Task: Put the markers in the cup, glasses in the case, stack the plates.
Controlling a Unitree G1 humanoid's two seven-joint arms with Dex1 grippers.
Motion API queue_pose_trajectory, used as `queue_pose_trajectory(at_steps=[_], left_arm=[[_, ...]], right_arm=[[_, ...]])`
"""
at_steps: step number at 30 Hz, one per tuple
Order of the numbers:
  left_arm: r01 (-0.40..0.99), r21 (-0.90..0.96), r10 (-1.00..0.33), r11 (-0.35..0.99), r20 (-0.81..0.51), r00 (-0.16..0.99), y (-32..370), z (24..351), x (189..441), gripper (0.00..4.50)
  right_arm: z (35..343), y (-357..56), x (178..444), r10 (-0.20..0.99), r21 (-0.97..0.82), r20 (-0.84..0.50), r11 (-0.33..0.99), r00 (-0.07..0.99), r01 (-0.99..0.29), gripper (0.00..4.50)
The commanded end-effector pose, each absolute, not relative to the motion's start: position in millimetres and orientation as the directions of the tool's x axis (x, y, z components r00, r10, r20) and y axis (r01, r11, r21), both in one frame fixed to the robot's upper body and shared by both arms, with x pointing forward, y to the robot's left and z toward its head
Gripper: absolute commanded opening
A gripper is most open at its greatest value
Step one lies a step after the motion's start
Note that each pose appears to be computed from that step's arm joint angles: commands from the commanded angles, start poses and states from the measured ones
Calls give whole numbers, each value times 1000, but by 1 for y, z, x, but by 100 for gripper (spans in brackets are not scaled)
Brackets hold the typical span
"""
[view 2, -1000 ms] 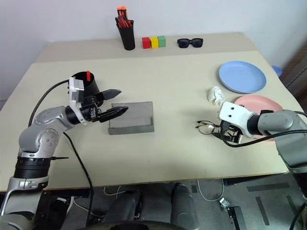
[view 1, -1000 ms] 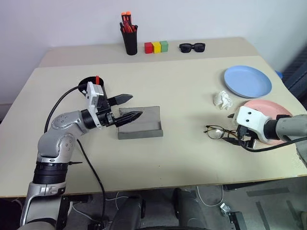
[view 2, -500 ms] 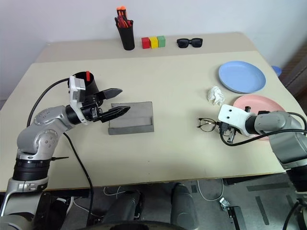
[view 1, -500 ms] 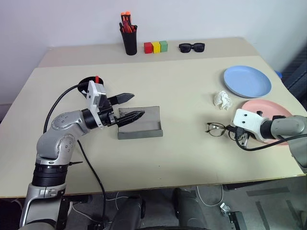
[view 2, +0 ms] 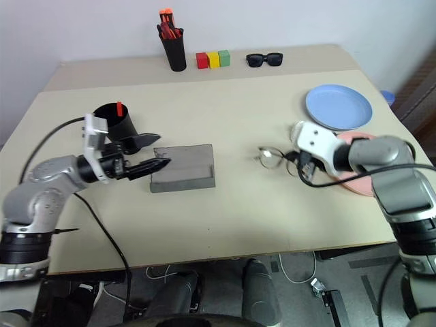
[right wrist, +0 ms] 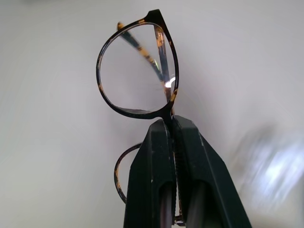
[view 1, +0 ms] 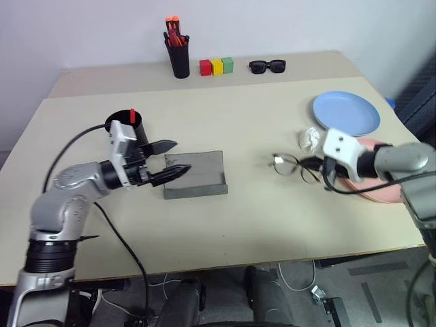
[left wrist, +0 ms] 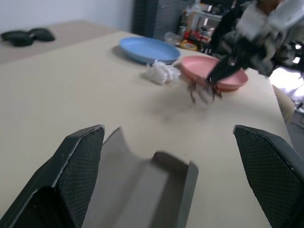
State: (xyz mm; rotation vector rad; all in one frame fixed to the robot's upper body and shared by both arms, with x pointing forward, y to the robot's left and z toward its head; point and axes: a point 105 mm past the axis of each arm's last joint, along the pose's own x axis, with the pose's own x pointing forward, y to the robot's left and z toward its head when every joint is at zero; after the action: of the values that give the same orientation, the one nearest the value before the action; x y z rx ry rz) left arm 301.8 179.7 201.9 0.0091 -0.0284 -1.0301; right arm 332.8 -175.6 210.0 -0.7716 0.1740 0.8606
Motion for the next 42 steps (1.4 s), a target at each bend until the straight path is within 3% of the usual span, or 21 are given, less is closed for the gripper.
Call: queue_pose_trajectory(at_steps=[1, 6, 11, 19, 27, 31, 37, 42], left_arm=[[822, 46, -824, 567, 11, 567, 205, 205, 292, 450], [780, 26, -780, 626, -10, 626, 229, 200, 278, 450], [764, 22, -763, 644, -47, 645, 235, 191, 267, 450], [765, 36, -764, 643, -41, 644, 227, 191, 268, 450], [772, 44, -771, 634, -36, 635, 224, 194, 275, 450], [782, 55, -782, 620, -35, 622, 220, 196, 279, 450], [789, 56, -788, 612, -33, 615, 213, 193, 284, 450], [784, 78, -786, 616, -7, 618, 198, 194, 300, 450]], right_arm=[[222, -125, 337, 721, -512, -311, 421, 619, -749, 2], [233, -46, 332, 851, -447, -179, 377, 494, -812, 2], [216, -1, 332, 889, -415, -180, 320, 422, -852, 2], [166, 7, 338, 837, -486, -293, 286, 462, -826, 2], [162, 3, 335, 839, -412, -325, 290, 437, -864, 2], [159, 1, 337, 830, -365, -342, 314, 440, -876, 129], [175, -2, 345, 827, -371, -271, 384, 494, -846, 433], [218, -18, 348, 855, -248, -70, 485, 515, -839, 443]])
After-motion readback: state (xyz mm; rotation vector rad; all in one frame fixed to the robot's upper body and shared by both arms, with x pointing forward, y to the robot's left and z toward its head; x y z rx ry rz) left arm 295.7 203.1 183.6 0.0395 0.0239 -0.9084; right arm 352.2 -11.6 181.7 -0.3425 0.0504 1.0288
